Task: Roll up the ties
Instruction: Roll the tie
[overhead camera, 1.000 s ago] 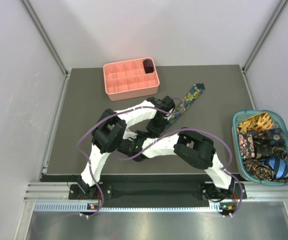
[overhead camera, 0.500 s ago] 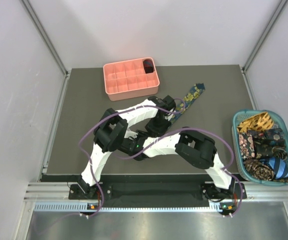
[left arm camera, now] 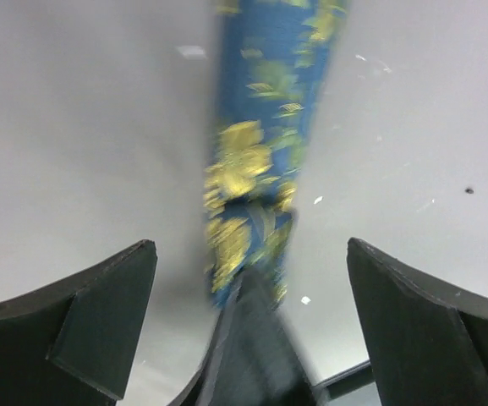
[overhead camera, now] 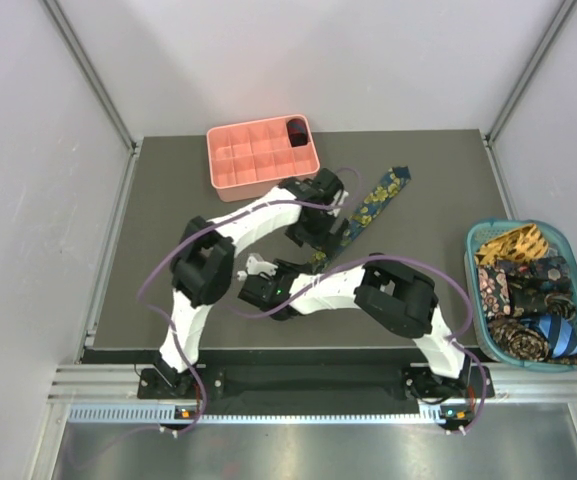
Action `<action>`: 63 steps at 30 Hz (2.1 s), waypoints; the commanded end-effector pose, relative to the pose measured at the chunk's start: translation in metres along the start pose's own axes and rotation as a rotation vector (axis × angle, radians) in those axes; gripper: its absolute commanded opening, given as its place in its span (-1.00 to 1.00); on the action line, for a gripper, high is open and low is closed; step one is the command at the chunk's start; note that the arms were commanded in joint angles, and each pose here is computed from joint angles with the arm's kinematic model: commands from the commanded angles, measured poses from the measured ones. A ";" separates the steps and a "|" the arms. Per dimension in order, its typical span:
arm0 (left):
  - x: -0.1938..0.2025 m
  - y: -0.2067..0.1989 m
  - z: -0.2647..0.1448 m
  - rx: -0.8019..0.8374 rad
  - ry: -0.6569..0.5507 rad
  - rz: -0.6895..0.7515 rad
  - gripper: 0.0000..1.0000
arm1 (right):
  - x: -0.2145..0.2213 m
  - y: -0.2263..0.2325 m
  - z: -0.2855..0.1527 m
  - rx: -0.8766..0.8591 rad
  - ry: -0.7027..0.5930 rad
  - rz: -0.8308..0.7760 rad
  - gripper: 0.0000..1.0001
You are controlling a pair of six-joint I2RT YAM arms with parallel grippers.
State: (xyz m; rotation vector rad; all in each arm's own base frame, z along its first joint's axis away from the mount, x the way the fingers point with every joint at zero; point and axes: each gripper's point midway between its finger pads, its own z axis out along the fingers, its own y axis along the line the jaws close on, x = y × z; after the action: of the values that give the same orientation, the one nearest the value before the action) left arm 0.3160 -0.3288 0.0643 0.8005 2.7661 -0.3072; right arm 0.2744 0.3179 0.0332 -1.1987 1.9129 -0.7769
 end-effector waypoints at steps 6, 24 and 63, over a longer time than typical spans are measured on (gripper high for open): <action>-0.058 0.066 -0.120 -0.007 -0.538 -0.275 0.98 | 0.013 0.015 0.007 -0.144 0.003 0.073 -0.48; 0.008 0.174 -0.212 -0.151 -1.053 -0.772 0.96 | 0.003 0.012 0.000 -0.389 -0.124 0.231 -0.53; 0.019 0.044 -0.093 0.081 -0.795 -0.075 0.98 | 0.024 -0.012 0.009 -1.341 -0.201 0.897 -0.60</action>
State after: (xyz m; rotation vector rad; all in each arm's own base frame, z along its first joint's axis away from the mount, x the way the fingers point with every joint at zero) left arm 0.2890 -0.2412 0.1177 0.3615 2.1699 -0.6196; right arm 0.3053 0.2918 0.0503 -0.8021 2.3449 1.0220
